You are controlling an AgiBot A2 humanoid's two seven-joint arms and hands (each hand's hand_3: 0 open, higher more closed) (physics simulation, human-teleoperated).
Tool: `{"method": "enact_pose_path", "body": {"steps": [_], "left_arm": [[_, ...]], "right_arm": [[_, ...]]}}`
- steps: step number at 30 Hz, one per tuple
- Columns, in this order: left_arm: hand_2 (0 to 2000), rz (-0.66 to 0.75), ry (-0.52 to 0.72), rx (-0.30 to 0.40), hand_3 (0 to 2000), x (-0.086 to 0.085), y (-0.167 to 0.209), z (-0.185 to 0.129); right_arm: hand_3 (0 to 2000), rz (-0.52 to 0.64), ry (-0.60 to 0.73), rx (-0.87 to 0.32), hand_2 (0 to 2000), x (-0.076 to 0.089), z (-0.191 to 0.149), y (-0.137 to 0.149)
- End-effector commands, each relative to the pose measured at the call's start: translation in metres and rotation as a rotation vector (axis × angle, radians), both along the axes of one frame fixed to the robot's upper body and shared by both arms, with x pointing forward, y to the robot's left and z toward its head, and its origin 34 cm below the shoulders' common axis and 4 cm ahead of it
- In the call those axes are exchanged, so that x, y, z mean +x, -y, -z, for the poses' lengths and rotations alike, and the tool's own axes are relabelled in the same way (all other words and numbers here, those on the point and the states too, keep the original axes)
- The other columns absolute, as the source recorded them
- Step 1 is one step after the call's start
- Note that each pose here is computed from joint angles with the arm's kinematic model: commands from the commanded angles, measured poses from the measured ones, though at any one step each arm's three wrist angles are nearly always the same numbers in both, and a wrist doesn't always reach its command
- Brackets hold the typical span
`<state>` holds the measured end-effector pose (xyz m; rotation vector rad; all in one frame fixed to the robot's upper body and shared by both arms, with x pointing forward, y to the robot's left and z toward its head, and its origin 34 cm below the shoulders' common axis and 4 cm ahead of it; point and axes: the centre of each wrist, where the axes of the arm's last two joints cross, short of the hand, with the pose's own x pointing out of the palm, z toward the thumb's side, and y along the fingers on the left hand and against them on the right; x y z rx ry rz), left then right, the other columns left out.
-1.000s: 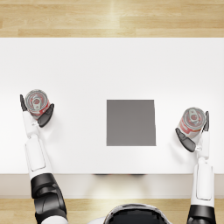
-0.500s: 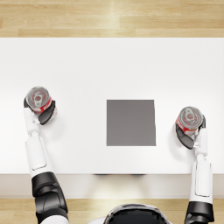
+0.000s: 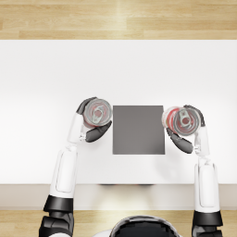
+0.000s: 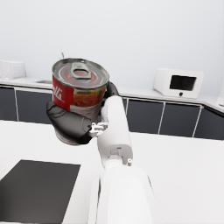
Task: Pick up the red can on the left and place it in the middle, then pick up the red can on the right and place it on top of the can in the middle
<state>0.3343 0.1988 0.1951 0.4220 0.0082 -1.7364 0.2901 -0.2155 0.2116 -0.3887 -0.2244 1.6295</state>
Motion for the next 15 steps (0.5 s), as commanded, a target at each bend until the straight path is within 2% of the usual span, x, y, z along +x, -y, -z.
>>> {"method": "enact_pose_path", "body": {"steps": [1, 5, 10, 13, 15], "left_arm": [[2000, 0.151, 0.044, 0.048, 1520, -0.009, 0.044, -0.009], [2000, 0.249, 0.022, 0.074, 1520, -0.013, 0.077, -0.002], [2000, 0.281, -0.058, 0.101, 1520, -0.009, 0.092, 0.019], [2000, 0.307, -0.170, -0.001, 1520, -0.004, 0.101, 0.036], [2000, 0.314, -0.246, -0.030, 1520, 0.000, 0.107, 0.051]], "right_arm": [[1520, -0.040, 0.058, -0.005, 2000, 0.002, -0.017, -0.011], [1520, -0.056, 0.073, -0.001, 2000, 0.003, -0.022, -0.016], [1520, -0.059, 0.070, 0.005, 2000, 0.003, -0.021, -0.016], [1520, -0.064, 0.076, 0.007, 2000, 0.003, -0.023, -0.016], [1520, -0.060, 0.086, 0.013, 2000, 0.002, -0.025, -0.017]]}}
